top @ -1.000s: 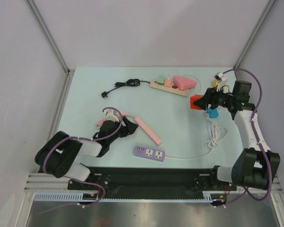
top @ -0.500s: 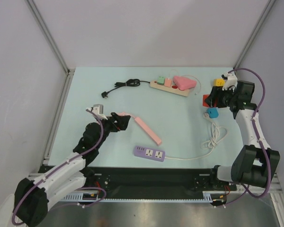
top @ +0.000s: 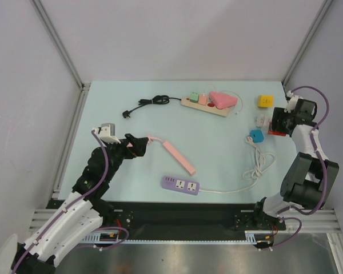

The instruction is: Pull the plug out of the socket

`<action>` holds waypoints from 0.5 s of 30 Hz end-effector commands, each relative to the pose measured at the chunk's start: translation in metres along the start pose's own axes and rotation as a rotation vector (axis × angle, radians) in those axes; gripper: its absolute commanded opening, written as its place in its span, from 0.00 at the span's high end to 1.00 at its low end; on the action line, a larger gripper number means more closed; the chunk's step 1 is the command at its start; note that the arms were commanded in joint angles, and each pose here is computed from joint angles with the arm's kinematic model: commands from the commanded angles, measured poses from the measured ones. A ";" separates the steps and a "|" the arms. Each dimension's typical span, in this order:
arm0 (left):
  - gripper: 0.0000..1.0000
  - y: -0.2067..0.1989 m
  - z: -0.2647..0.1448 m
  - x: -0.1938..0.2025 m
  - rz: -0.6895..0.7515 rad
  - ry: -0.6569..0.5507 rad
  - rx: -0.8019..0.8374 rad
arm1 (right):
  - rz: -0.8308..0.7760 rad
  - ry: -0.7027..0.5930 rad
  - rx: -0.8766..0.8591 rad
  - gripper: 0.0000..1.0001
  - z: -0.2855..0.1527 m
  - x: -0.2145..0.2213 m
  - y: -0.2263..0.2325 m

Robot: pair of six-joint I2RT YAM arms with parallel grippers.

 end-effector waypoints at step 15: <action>0.00 0.006 -0.003 0.003 0.027 0.017 -0.033 | -0.029 0.096 0.011 0.79 0.036 0.022 -0.025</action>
Point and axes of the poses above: each gripper's point midway between its finger pads, its own z axis out along the fingers, its own y axis along the line the jaws close on, x = y × z, the point moved 9 cm from there along -z, back along the fingers, and after that the axes turned 1 degree about -z, right-handed, at the moved point
